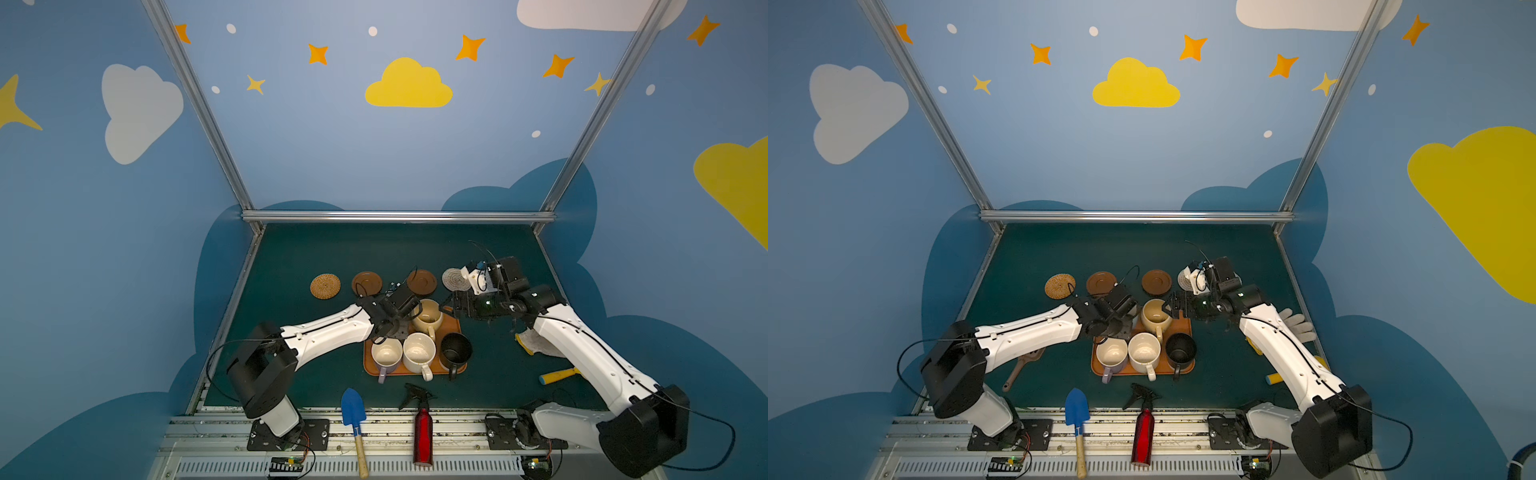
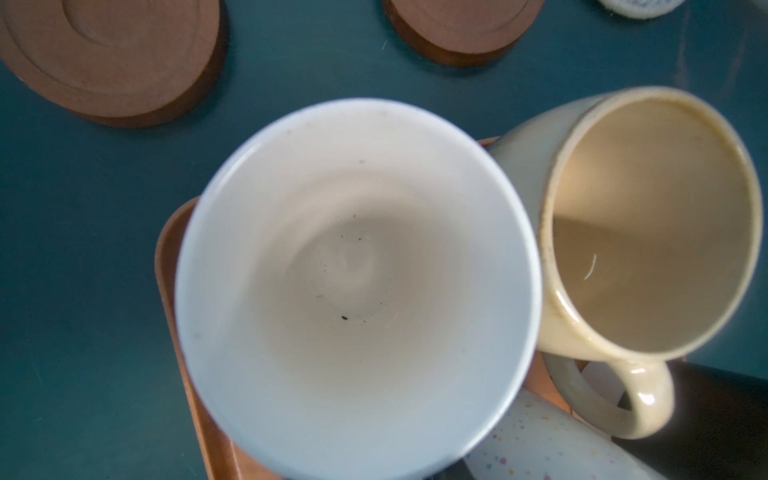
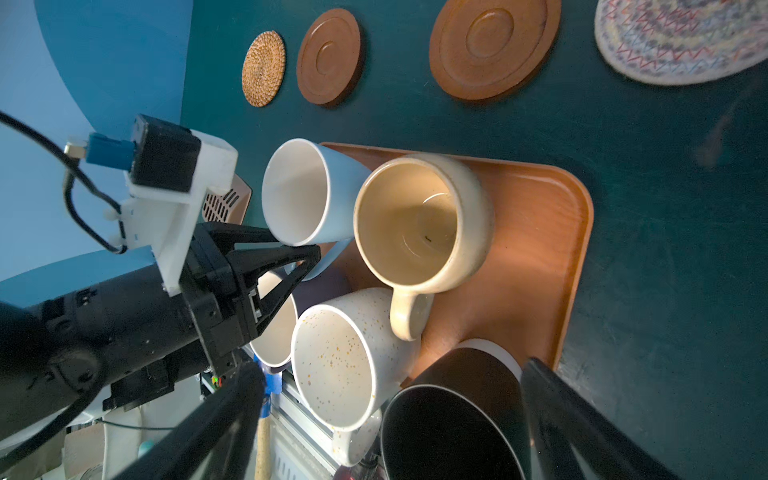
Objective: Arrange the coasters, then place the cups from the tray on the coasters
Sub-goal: 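Lower the left gripper onto the white mug's rim and close it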
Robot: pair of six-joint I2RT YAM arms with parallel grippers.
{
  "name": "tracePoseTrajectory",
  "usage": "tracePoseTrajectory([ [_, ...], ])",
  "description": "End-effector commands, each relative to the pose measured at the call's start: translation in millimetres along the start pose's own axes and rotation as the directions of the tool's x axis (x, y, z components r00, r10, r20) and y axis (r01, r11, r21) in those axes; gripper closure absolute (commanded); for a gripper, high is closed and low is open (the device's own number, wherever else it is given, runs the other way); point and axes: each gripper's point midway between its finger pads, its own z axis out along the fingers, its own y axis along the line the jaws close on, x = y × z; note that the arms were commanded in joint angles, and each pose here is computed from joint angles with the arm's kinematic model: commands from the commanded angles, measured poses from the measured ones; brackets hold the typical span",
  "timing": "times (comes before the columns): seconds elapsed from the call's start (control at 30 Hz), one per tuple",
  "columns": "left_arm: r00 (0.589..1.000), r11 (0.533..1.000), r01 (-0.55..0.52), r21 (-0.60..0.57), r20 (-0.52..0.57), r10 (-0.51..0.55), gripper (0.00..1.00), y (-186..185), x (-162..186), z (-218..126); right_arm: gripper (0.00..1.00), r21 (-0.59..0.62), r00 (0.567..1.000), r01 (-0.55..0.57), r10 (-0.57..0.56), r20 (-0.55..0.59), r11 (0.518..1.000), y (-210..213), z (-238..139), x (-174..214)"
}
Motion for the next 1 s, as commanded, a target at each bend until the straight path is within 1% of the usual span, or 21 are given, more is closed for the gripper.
tracePoseTrajectory([
  [0.0, 1.0, 1.0, -0.028, -0.002, -0.002, 0.028, 0.68, -3, -4, 0, 0.04, 0.041, 0.999, 0.038, -0.038, -0.003, 0.998, -1, -6, -6],
  [0.07, 1.0, 1.0, -0.024, -0.006, -0.008, 0.024, 0.69, -3, -2, 1, 0.04, 0.046, 0.999, 0.043, -0.043, -0.005, 0.998, 0, -6, -8],
  [0.17, 1.0, 1.0, -0.021, -0.007, -0.003, 0.021, 0.8, -3, -4, -1, 0.04, 0.046, 0.999, 0.04, -0.04, -0.002, 0.998, 0, -6, -9],
  [0.27, 1.0, 1.0, -0.021, -0.017, -0.002, 0.021, 0.84, -1, -4, -3, 0.04, 0.044, 0.999, 0.041, -0.041, -0.005, 0.998, 0, -5, -7],
  [0.4, 1.0, 0.999, -0.02, -0.027, -0.009, 0.02, 0.92, 1, -2, -2, 0.04, 0.054, 0.999, 0.042, -0.041, -0.007, 0.998, -2, -5, -8],
  [0.53, 1.0, 0.999, -0.018, -0.036, 0.004, 0.018, 0.96, 2, -7, -5, 0.04, 0.055, 0.999, 0.042, -0.041, -0.007, 0.998, -2, -4, -8],
  [0.97, 0.993, 1.0, 0.008, -0.023, 0.114, -0.005, 0.96, 6, -28, -40, 0.04, 0.063, 0.999, 0.041, -0.041, 0.003, 0.997, -4, -3, -11],
])
